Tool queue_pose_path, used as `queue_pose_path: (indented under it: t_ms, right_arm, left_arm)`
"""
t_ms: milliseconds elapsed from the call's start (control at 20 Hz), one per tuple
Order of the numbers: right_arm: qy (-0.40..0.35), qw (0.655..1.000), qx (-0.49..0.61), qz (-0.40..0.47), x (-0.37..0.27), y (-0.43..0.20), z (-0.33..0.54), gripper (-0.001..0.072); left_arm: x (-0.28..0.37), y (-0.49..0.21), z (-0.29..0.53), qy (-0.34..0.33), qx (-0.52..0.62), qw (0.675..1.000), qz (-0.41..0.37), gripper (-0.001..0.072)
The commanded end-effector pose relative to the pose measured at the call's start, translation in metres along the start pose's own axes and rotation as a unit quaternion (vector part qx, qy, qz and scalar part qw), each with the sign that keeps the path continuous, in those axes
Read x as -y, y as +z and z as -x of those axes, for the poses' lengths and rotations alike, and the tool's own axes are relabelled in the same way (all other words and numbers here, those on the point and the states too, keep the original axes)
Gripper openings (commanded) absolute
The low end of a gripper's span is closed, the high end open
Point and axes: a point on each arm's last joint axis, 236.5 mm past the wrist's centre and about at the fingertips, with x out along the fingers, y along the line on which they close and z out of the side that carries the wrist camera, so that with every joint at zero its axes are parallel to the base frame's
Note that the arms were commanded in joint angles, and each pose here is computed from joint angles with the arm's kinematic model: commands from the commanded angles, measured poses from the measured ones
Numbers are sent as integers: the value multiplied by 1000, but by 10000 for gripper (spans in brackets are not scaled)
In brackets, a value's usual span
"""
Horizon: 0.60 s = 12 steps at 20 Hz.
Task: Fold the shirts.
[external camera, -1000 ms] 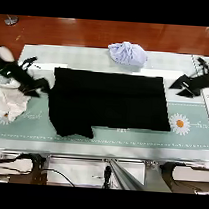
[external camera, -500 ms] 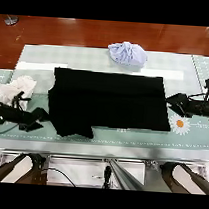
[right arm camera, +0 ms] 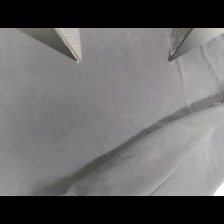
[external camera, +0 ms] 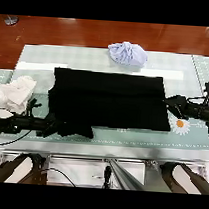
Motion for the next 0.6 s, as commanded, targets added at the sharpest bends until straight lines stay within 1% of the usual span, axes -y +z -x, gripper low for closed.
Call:
queue_pose_path:
  t_ms: [0,100,150,200,250,300,400,550]
  right_arm:
    - [0,1000,17,-13,4,9,7,619]
    - [-23,998,38,-33,25,21,23,619]
    - [-41,997,42,-49,41,21,31,619]
    - [-73,995,33,-62,61,15,39,619]
    - [-110,991,14,-79,82,4,47,619]
    - [-143,986,-9,-88,98,-9,52,619]
    - [-194,974,-37,-108,119,-27,58,619]
    - [-221,966,-86,-107,127,-55,53,619]
  left_arm:
    - [11,-15,-13,-2,-21,999,-28,702]
    - [12,-19,-14,-3,-30,999,-38,698]
    - [13,-23,-13,-5,-38,998,-51,621]
    - [13,-27,-13,-7,-46,997,-61,408]
    - [15,-31,-12,-11,-55,996,-70,158]
    - [16,-34,-11,-13,-61,994,-86,25]
    - [18,-32,-10,-15,-60,994,-92,25]
    - [28,-25,-6,-25,-49,994,-96,25]
